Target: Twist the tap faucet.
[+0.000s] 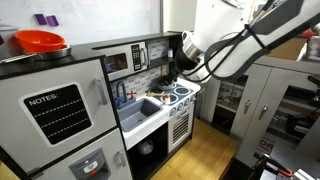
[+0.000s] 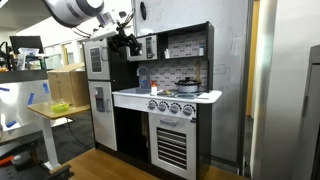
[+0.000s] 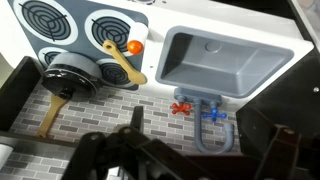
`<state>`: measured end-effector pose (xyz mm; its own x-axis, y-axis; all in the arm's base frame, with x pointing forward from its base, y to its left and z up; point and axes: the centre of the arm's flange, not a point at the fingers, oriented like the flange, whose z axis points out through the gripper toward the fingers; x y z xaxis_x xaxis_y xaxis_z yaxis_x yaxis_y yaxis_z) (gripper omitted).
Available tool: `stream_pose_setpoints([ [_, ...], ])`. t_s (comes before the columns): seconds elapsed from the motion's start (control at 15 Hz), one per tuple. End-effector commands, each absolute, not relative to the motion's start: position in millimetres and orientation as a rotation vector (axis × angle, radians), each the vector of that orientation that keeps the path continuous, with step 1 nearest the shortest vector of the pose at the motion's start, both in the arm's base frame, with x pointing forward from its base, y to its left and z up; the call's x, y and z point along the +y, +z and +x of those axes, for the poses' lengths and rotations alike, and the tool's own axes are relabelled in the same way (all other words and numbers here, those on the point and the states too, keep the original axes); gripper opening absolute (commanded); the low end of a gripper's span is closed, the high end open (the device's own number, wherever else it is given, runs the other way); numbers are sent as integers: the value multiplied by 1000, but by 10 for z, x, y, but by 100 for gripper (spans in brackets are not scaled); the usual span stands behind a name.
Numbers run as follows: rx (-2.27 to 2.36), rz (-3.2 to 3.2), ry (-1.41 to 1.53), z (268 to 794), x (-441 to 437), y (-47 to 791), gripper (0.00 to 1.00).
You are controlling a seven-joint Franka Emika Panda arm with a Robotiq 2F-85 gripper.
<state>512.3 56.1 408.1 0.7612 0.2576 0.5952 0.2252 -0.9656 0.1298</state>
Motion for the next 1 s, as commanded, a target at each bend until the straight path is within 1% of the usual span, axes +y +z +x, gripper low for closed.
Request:
stream_pose_setpoints([
  [0.0, 364, 2957, 1094, 5769, 569, 4053, 100],
  [0.07, 403, 2976, 1088, 5872, 635, 4059, 100],
  [0.13, 360, 2952, 1062, 5567, 716, 4011, 100],
  [0.27, 381, 2968, 1085, 5754, 850, 3996, 100],
  [0.8, 375, 2968, 1088, 5776, 840, 3998, 100],
  [0.93, 393, 2958, 1115, 5864, 813, 3756, 100],
])
